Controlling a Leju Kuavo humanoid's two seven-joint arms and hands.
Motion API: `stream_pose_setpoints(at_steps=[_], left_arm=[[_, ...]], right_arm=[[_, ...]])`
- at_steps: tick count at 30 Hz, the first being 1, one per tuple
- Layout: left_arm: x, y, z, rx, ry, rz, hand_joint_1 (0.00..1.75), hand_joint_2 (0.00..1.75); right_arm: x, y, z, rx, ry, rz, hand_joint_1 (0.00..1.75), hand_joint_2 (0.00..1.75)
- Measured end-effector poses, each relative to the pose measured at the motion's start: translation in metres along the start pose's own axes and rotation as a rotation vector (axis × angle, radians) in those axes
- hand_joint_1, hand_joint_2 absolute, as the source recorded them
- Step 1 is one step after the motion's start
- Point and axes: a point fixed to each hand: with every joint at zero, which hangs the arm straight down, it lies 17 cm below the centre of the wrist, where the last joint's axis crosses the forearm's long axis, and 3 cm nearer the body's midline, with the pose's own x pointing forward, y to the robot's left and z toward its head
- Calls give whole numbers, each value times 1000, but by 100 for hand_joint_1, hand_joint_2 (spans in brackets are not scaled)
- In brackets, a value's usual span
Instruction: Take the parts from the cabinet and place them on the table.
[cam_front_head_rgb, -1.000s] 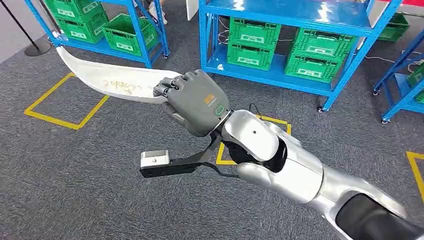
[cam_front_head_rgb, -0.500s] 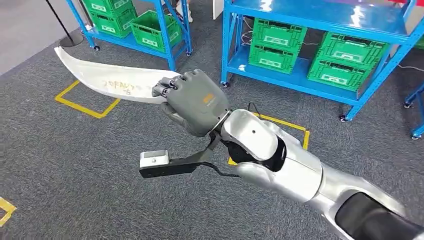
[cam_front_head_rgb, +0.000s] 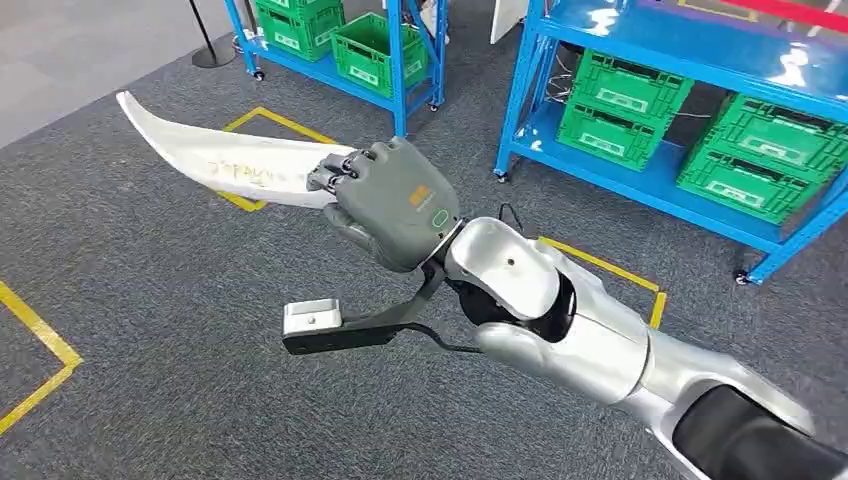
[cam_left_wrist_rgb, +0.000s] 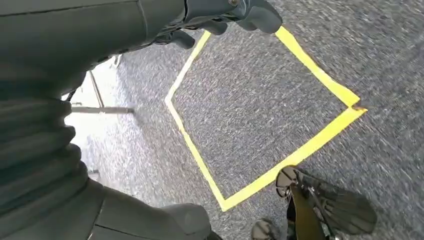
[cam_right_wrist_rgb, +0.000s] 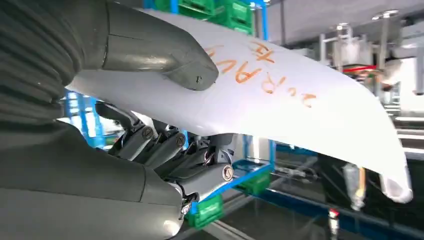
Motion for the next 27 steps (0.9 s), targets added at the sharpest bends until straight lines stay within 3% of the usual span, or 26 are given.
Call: stream_pose_setpoints(at_steps=[27], left_arm=[[3,0,0,-1,-4,-9,0,175]], right_arm=[[-4,4,3,4,21,-2,175,175]])
